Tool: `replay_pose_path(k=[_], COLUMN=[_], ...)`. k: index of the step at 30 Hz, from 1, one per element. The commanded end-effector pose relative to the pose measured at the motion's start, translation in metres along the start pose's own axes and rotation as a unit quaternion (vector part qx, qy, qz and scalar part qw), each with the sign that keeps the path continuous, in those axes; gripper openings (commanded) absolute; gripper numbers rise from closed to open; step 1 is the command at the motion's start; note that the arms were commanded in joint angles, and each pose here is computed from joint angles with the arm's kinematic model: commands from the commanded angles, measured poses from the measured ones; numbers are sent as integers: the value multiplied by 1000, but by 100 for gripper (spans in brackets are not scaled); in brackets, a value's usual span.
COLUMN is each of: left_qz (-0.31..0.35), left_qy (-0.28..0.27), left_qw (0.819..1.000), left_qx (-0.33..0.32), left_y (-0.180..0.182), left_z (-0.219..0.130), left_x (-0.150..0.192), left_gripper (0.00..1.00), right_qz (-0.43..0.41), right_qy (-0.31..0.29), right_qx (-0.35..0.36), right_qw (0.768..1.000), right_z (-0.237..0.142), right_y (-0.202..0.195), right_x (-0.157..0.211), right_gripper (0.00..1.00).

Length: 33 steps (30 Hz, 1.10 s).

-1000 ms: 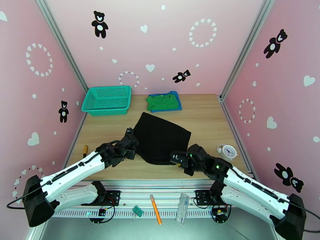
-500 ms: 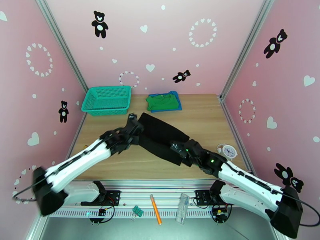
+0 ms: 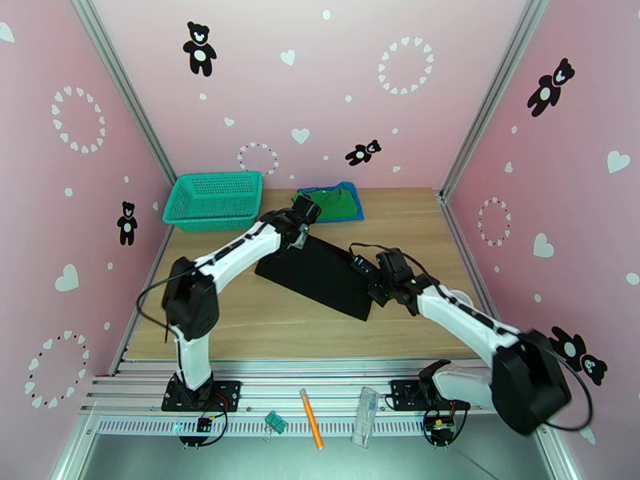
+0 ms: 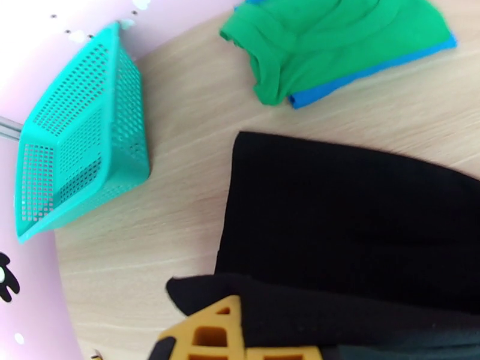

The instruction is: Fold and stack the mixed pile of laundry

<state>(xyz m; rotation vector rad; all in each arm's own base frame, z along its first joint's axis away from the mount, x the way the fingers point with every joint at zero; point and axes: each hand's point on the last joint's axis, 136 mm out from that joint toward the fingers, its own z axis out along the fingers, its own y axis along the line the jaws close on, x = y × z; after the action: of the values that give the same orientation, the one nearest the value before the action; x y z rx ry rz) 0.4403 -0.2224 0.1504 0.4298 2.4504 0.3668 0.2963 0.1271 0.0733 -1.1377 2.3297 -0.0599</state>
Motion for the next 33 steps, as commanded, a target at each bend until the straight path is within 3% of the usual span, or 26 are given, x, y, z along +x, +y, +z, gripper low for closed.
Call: replay_pose_path(k=[1,10,24,26,29,31,33], left_qz=[7,11,0,-6,-12,-16,-22], left_qy=[6,21,46,48,44,39,31], left_qw=[1000,998,997,997,997,997,997], left_qx=[-22,-51,-69,-65,-67,-66,-66], left_y=[10,16,24,24,24,25,27], left_z=[6,28,59,64,66,64,60], left_x=[-9,-21,-13,-13,-16,-19,-24], left_gripper=[0,0,0,27,56,68,78], right_qz=[5,10,35,65,95,114,136], right_qy=[-25,-6,15,14,-12,-30,-38], right_qx=[10,-7,-4,14,26,26,28], right_qw=[1000,1000,999,998,995,993,990], right_z=[4,30,63,64,53,40,21], right_y=[-20,-36,-54,-63,-74,-79,-89], right_x=[-22,-23,-32,-33,-41,-48,-54], right_gripper=[0,0,1,28,55,65,67])
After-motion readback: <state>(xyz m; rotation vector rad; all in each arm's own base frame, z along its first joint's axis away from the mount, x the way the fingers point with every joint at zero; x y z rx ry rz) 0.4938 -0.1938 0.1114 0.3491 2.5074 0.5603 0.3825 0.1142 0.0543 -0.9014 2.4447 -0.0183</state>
